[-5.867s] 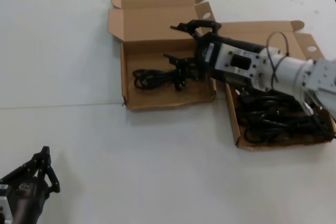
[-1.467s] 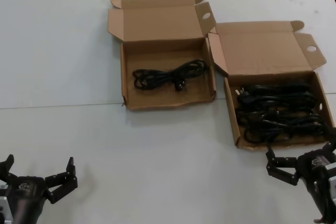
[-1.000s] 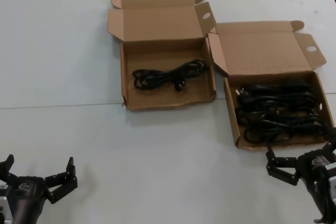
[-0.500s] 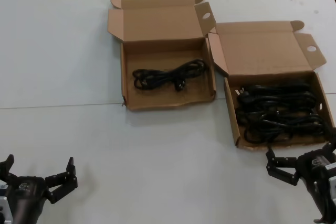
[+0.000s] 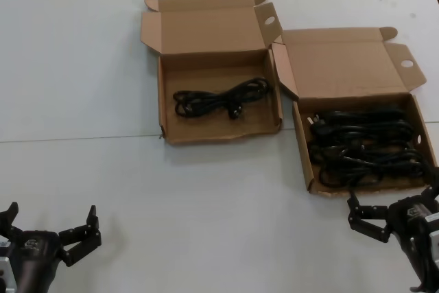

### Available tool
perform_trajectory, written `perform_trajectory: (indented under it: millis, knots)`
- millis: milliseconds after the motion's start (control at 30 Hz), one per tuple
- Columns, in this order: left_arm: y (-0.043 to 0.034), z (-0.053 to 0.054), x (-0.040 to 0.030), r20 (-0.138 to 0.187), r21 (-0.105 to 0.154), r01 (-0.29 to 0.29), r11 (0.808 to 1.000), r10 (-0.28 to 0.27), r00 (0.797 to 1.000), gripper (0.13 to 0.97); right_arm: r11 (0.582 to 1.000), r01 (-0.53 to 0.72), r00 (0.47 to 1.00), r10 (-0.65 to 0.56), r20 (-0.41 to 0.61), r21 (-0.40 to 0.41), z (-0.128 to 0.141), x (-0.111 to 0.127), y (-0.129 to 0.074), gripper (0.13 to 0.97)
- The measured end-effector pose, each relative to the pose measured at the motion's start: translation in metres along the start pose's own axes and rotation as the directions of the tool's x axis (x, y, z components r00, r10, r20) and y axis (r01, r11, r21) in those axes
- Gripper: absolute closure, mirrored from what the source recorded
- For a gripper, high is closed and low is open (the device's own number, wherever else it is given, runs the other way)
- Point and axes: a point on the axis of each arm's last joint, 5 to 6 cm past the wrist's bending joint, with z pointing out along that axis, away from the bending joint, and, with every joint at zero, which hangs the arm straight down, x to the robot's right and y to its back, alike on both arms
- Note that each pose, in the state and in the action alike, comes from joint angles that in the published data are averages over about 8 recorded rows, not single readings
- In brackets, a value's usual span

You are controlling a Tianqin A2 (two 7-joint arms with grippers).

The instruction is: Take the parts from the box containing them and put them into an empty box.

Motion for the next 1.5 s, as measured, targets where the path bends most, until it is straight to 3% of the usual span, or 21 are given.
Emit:
perform_trajectory:
  millis: [1500]
  knots:
    - [0.0,0.0,0.0,0.0,0.0,0.0,1.0,0.0,1.0,0.132,1.0,0.0,1.0,0.0,0.0,0.0,0.0,0.0,0.0,0.13]
